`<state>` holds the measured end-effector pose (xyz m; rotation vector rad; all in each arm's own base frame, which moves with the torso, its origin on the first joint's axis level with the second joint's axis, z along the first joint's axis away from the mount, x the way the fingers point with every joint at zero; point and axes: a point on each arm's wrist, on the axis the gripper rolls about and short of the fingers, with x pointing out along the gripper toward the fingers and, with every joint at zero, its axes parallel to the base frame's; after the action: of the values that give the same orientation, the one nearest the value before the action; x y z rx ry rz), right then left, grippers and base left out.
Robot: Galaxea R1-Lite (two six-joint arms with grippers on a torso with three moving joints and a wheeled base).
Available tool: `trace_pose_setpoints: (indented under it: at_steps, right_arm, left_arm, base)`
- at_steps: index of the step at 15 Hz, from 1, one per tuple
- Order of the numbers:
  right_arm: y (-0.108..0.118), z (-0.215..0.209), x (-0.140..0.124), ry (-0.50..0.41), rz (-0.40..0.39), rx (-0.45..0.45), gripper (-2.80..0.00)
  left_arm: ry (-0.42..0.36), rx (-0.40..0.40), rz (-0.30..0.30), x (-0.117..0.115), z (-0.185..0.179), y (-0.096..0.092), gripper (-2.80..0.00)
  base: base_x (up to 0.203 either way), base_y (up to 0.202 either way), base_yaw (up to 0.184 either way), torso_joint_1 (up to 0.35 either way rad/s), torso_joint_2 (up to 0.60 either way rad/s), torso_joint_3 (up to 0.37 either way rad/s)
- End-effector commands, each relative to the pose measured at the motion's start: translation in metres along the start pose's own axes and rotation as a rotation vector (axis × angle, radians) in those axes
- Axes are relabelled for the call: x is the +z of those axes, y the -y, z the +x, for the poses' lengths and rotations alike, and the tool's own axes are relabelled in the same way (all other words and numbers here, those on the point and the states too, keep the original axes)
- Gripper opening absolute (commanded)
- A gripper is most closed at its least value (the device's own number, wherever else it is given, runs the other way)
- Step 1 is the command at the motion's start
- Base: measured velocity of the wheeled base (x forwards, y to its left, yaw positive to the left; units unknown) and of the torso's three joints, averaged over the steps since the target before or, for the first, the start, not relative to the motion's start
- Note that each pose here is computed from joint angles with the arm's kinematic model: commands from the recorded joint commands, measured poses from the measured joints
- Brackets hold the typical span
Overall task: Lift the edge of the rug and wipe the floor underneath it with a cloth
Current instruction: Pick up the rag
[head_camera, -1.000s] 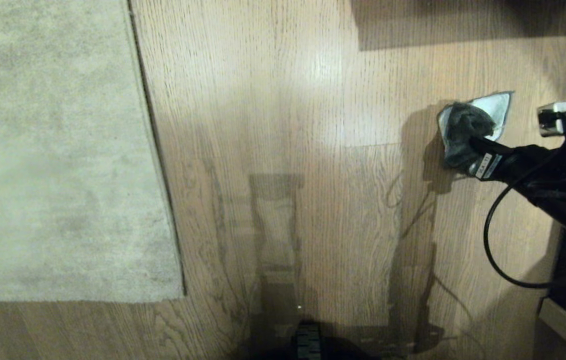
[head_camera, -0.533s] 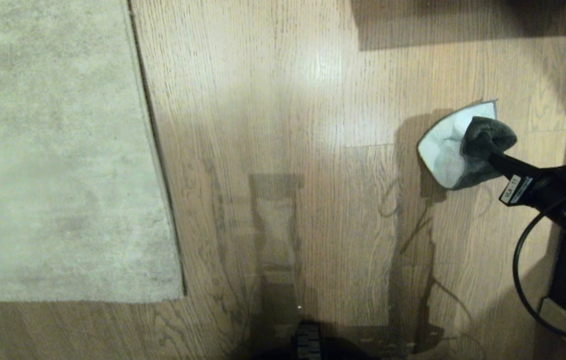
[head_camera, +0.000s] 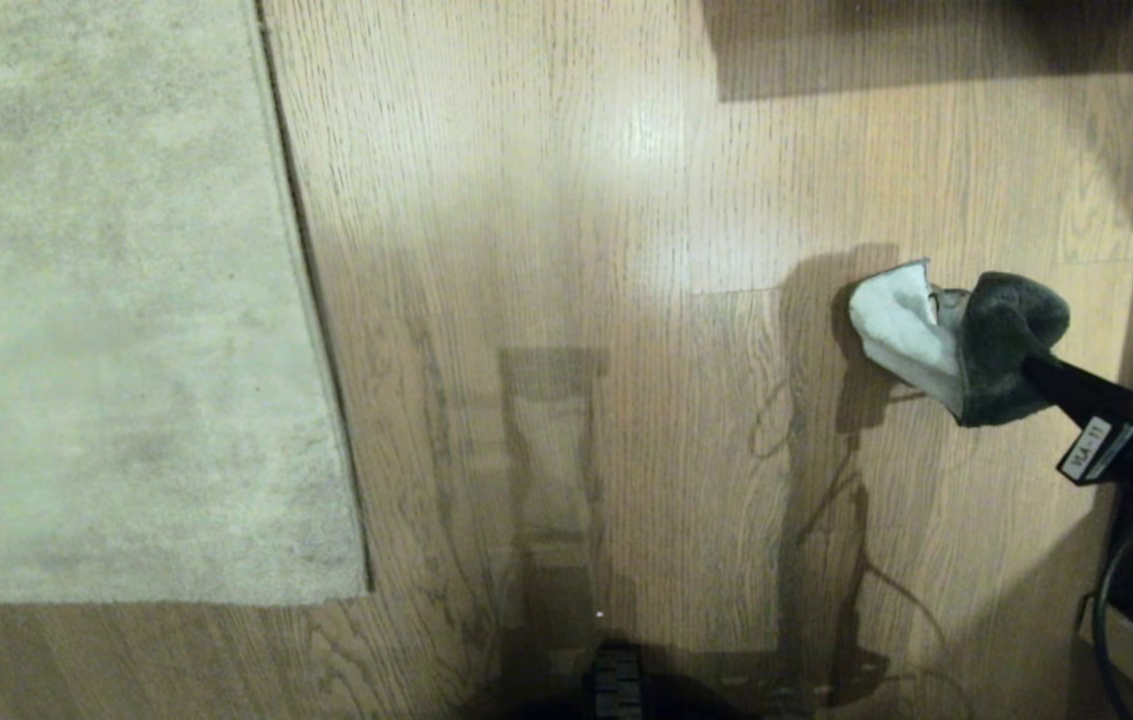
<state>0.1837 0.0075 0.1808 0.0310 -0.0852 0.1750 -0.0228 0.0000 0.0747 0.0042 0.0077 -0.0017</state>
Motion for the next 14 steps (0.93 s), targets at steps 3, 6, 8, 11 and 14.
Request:
trace_pose_setpoints:
  at_steps: [3, 6, 8, 11, 14]
  right_arm:
    - [-0.003, -0.021, 0.000, 0.015, -0.002, 0.008, -2.80]
    - [-0.005, -0.031, -0.006, -0.002, 0.000, 0.009, -2.80]
    - [-0.006, -0.037, -0.008, -0.006, 0.001, 0.010, -2.80]
    - [-0.007, -0.045, -0.013, -0.016, 0.002, 0.010, -2.80]
    - [-0.008, -0.054, -0.020, -0.039, 0.005, 0.009, -2.80]
  left_arm:
    - [-0.002, 0.000, 0.000, 0.000, 0.000, 0.000, -2.80]
    - [-0.002, 0.000, 0.000, 0.000, 0.000, 0.000, -2.80]
    - [-0.002, 0.000, 0.000, 0.000, 0.000, 0.000, -2.80]
    - [-0.002, 0.000, 0.000, 0.000, 0.000, 0.000, -2.80]
    - [-0.002, 0.000, 0.000, 0.000, 0.000, 0.000, -2.80]
  base:
    - [0.000, 0.000, 0.000, 0.000, 0.00, 0.000]
    - [0.000, 0.000, 0.000, 0.000, 0.00, 0.000]
    - [0.000, 0.000, 0.000, 0.000, 0.00, 0.000]
    - [0.000, 0.000, 0.000, 0.000, 0.00, 0.000]
    - [0.000, 0.000, 0.000, 0.000, 0.00, 0.000]
